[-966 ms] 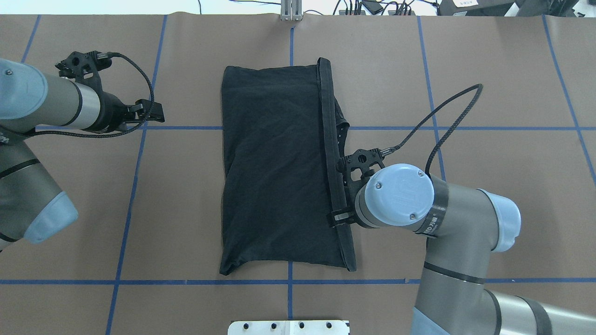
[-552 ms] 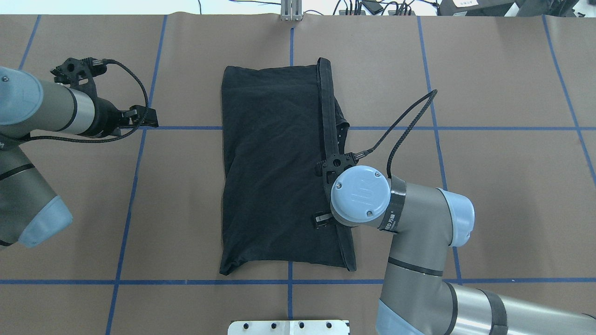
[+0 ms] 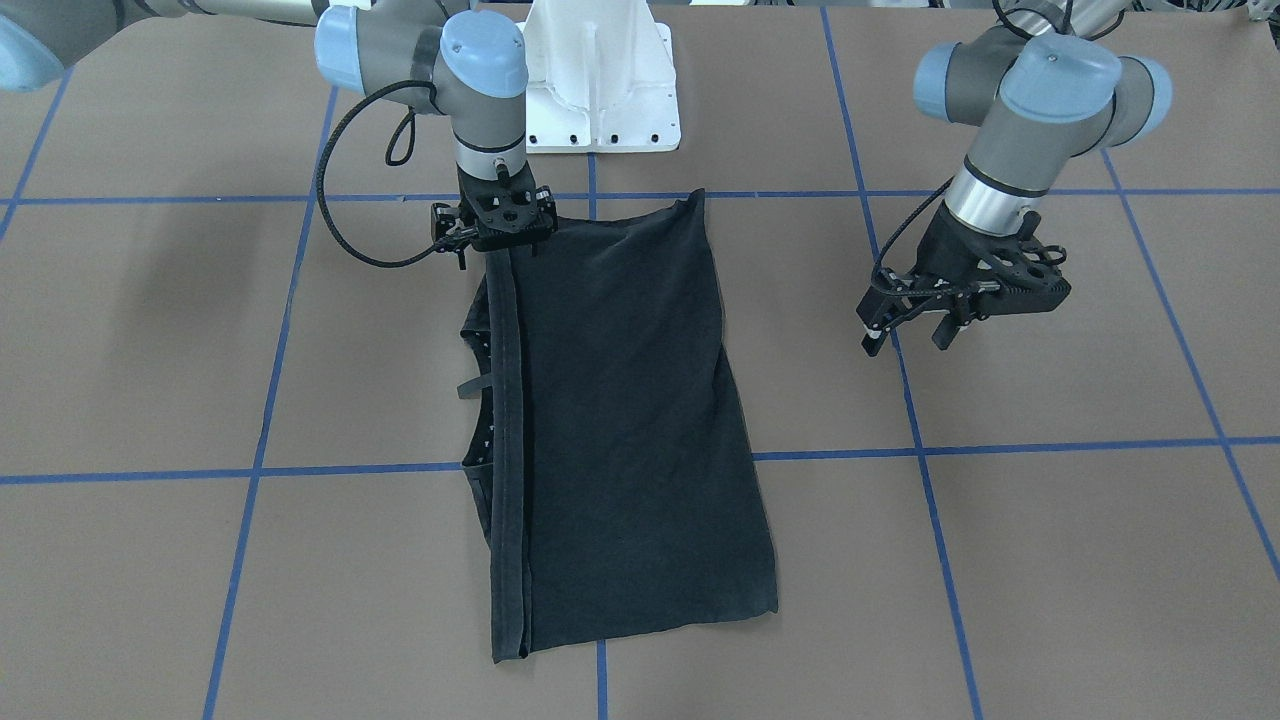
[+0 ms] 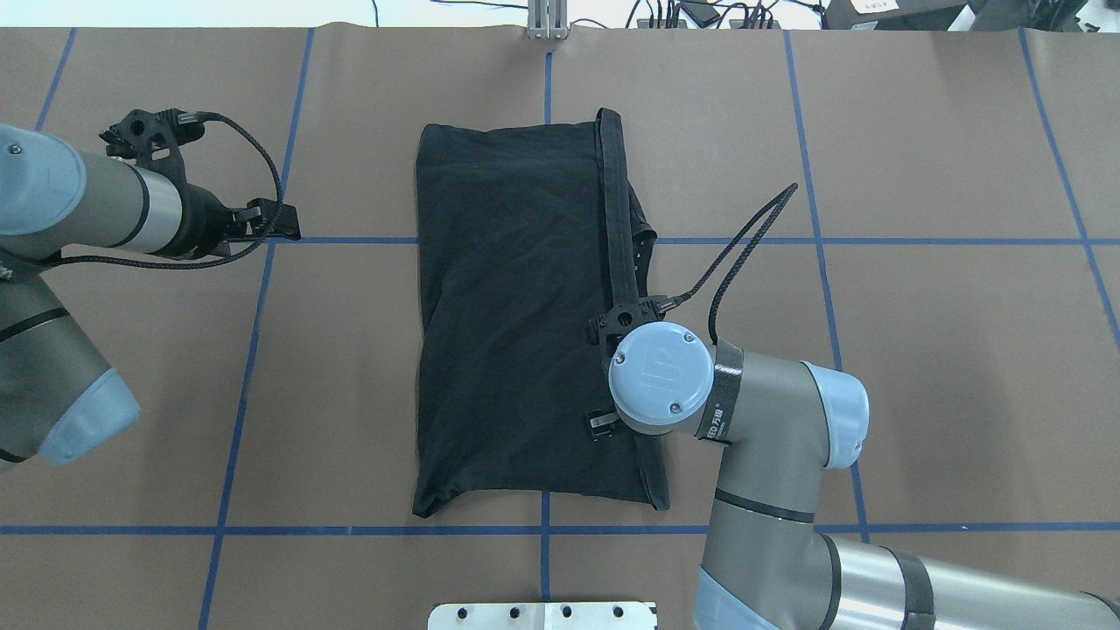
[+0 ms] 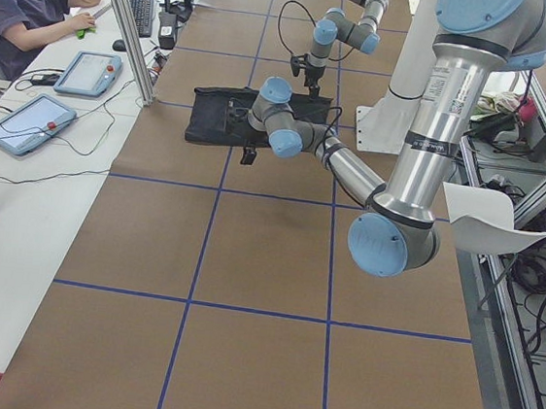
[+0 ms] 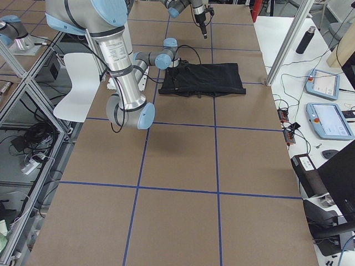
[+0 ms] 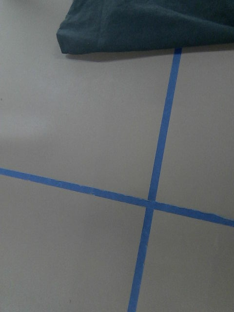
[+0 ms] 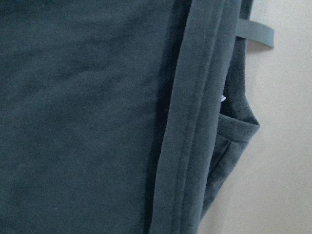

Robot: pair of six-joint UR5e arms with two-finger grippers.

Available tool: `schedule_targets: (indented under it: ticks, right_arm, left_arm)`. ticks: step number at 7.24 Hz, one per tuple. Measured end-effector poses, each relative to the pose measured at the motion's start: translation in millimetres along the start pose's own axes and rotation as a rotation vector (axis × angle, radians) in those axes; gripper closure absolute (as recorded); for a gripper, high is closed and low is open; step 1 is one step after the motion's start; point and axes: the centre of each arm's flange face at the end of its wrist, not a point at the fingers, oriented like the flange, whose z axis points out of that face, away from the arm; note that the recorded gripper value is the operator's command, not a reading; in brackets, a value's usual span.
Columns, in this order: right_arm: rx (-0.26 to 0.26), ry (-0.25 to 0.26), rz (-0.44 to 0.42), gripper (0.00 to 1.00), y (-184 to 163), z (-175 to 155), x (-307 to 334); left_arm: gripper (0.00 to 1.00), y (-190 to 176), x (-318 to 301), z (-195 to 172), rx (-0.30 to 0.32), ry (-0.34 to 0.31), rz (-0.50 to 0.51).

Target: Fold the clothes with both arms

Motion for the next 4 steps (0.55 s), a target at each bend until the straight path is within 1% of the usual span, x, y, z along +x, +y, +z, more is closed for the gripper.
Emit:
schedule_targets:
  ticks: [2, 4]
  right_arm:
    - [-0.04, 0.004, 0.01, 0.0, 0.1, 11.1, 2.6]
    - [-0.066, 0.004, 0.017, 0.0, 0.2, 15.2, 5.6]
  left_arm:
    - [0.0, -0.1, 1.8, -0.6, 0.0, 0.004, 0.001]
    - [0.0, -0.4, 3.5, -1.0, 0.0, 0.007, 0.002]
